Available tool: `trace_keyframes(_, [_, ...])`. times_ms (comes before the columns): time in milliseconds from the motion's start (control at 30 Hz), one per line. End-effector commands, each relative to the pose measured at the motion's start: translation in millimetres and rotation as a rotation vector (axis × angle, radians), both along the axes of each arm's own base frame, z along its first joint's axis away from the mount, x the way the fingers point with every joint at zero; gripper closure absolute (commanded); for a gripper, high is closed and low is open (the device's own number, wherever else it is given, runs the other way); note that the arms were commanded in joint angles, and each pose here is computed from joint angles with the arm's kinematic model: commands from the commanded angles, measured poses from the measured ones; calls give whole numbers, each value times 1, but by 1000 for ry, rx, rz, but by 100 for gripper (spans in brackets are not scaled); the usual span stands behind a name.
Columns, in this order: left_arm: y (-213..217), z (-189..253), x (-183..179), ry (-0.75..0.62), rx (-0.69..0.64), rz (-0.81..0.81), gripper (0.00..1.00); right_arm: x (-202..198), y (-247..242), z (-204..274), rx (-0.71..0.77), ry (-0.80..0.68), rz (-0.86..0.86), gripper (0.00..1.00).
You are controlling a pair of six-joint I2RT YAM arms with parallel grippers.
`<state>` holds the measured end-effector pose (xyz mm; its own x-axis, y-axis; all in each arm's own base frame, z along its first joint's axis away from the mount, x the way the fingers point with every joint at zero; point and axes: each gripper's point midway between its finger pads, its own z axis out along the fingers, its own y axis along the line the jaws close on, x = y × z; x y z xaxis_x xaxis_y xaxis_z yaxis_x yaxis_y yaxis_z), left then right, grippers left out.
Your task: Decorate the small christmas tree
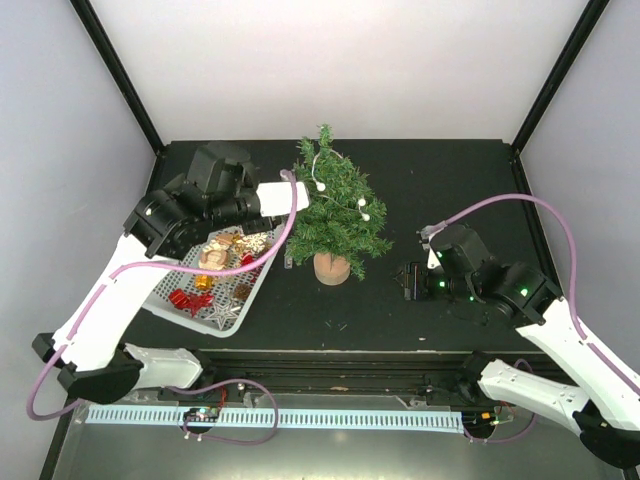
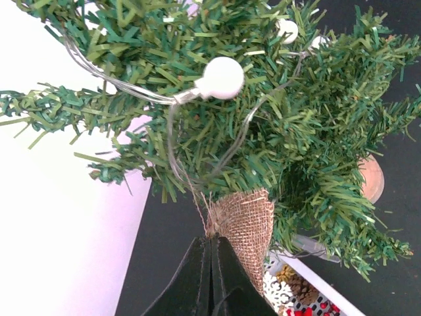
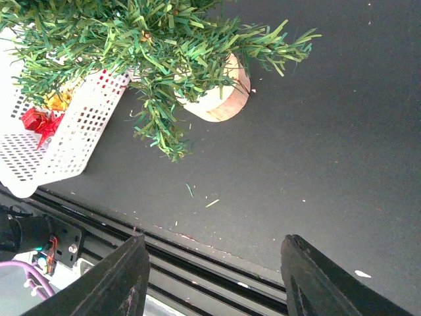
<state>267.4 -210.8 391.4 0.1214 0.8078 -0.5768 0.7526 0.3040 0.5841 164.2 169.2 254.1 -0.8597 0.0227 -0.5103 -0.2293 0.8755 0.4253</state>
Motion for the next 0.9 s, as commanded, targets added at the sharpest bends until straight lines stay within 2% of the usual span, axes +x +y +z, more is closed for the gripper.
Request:
trace_keyframes(0, [11, 18, 0, -133, -10, 56, 98, 2, 0, 2, 20, -12, -21, 44])
trace_keyframes(167, [11, 22, -7, -166, -38, 39, 99, 3, 1, 0, 20, -9, -17, 44])
trace_keyframes(533, [-8, -4, -21, -122, 8, -48, 98, 4, 4, -1, 30, -3, -18, 44])
trace_keyframes(867, [-29, -19, -22, -168, 55, -110, 98, 1, 0, -3, 45, 0, -34, 44])
